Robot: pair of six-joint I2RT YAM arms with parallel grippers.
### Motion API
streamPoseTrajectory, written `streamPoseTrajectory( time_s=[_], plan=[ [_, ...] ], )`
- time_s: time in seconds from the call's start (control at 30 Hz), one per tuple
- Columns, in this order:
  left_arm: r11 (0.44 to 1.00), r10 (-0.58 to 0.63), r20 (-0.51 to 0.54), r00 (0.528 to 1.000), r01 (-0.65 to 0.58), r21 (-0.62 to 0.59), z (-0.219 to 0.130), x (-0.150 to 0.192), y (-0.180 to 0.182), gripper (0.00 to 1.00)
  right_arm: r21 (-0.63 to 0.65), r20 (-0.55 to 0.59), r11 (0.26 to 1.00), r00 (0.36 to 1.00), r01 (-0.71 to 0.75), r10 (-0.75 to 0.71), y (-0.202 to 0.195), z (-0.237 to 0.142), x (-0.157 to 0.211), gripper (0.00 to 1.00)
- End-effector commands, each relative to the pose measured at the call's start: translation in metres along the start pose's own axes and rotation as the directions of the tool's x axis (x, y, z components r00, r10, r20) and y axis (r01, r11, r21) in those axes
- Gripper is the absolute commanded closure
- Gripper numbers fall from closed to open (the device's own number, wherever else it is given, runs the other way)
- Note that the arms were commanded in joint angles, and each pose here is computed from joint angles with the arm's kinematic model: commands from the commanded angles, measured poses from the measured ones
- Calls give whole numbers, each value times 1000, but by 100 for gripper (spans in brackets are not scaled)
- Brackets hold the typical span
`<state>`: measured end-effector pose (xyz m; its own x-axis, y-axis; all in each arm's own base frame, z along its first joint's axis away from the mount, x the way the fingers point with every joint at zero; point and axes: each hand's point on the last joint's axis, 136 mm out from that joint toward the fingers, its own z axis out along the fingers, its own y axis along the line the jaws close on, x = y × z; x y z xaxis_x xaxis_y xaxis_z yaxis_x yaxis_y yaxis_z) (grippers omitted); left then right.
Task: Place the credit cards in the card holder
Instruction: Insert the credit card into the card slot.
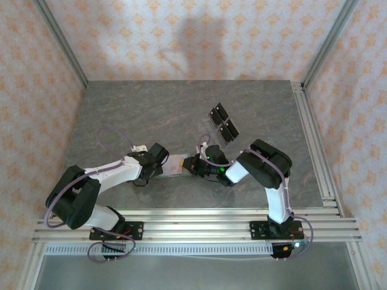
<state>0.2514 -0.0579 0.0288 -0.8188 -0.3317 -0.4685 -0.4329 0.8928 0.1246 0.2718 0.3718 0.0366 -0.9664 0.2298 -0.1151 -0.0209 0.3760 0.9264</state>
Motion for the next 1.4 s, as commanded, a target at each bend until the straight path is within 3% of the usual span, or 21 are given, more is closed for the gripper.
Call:
streamPoseTrajectory(
  time_s=[0.0, 0.9, 1.2, 1.37],
  plan=[
    [998, 0, 2, 1000, 0, -61, 6, 4, 14, 0, 22, -57, 1000, 998, 2, -1, -9, 6, 8, 100],
    [999, 2, -20, 1000, -2, -40, 11, 11, 9, 0, 104, -130, 995, 991, 2, 12, -17, 22, 8, 100],
    [999, -3, -18, 1000, 2, -40, 11, 11, 10, 0, 107, -97, 994, 995, 23, -13, 4, 4, -8, 66],
    [999, -5, -17, 1000, 5, -39, 11, 11, 11, 0, 150, -87, 986, 995, 70, -57, 17, -12, -21, 62]
  ],
)
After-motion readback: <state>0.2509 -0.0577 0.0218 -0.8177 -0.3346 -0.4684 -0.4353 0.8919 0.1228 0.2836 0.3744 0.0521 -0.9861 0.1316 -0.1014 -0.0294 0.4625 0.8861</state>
